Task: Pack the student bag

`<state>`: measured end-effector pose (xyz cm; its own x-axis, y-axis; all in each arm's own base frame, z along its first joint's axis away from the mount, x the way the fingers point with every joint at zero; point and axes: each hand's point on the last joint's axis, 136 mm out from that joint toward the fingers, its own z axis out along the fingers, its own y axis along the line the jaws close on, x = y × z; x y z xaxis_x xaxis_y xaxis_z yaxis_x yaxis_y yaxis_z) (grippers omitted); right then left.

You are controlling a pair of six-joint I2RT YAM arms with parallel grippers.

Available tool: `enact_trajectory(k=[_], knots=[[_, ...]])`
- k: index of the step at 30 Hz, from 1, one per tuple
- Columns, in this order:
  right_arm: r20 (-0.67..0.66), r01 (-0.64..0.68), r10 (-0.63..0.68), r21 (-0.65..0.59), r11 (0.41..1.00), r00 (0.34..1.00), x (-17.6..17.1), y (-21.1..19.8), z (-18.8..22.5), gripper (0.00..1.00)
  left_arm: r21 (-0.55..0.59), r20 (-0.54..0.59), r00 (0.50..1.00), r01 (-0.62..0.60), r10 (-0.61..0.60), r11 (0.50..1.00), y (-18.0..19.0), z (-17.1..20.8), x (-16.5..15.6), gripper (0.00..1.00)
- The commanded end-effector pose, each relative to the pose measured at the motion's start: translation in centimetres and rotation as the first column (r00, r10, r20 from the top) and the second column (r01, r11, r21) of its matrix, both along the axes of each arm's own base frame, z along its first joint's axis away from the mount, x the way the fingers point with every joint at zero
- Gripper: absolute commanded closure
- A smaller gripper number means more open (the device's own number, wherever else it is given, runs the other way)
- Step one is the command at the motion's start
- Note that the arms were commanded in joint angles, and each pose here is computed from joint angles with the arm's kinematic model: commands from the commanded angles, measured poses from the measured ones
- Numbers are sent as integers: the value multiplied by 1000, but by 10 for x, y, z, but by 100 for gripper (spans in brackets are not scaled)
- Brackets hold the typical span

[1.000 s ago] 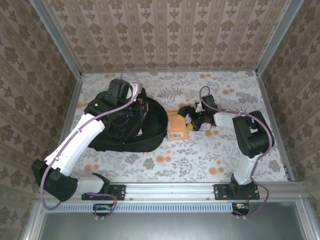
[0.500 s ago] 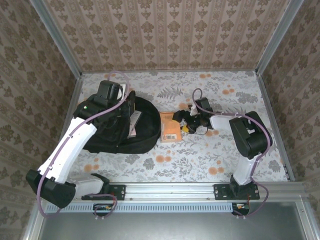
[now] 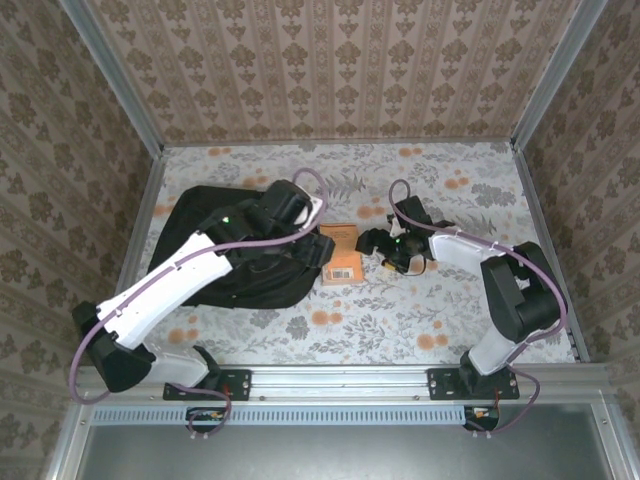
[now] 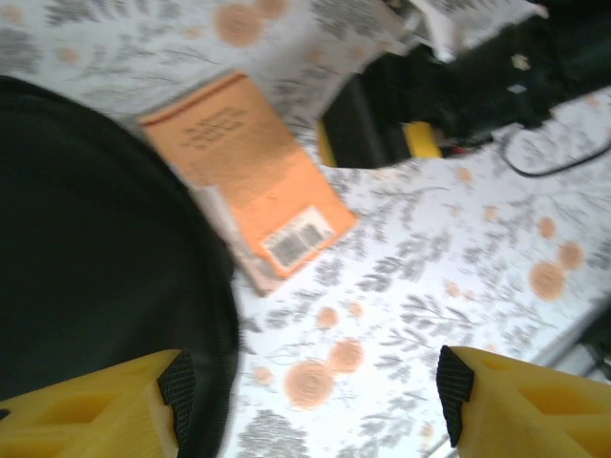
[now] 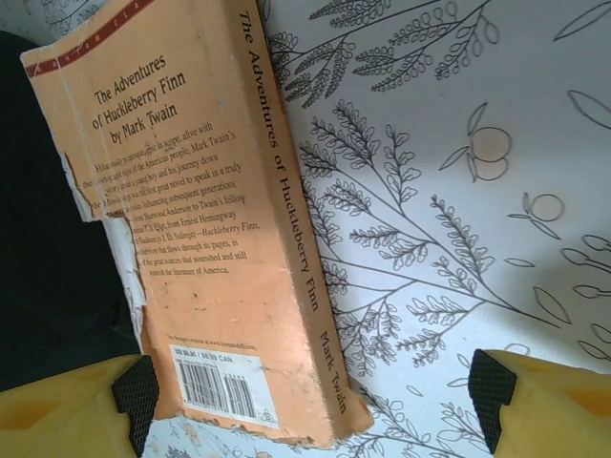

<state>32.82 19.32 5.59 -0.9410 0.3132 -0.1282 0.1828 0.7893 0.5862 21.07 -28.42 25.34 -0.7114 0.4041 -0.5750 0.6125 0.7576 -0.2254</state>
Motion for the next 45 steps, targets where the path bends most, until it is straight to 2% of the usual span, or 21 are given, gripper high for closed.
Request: enact_trajectory(k=[1,7,10,14,18,24,27,33,39,45], knots=[[-13,3,-4,-65,998,1000,-10,-13,-5,12,-41,-91,993,65,-69,997,-27,-19,-27,29],[-11,16,-17,-61,998,1000,-10,-14,-5,12,139,-170,971,192,-167,972,-51,-100,-61,28],[-9,21,-22,-59,998,1000,-8,-14,-5,12,222,-182,975,167,-127,961,-51,-136,-53,28],[-4,31,-32,-63,998,999,-6,-14,-5,12,308,-148,989,74,-29,948,-41,-167,-24,28],[-5,34,-34,-81,996,999,-5,-16,-7,10,287,-170,981,-39,91,957,-26,-181,3,28],[-14,30,-32,-103,994,999,-3,-17,-13,9,256,-202,966,-106,160,961,-15,-193,27,26],[-18,36,-38,-115,993,999,-1,-19,-16,9,280,-210,957,-137,199,950,-9,-201,39,25],[-14,42,-44,-144,989,999,0,-23,-19,9,331,-144,937,-258,319,908,5,-200,72,22],[-12,35,-37,-127,991,999,2,-19,-17,9,252,-180,929,-274,324,928,-22,-200,86,20],[-43,35,-37,-34,999,998,9,-1,-18,9,186,-263,909,-280,323,942,-38,-217,94,19]])
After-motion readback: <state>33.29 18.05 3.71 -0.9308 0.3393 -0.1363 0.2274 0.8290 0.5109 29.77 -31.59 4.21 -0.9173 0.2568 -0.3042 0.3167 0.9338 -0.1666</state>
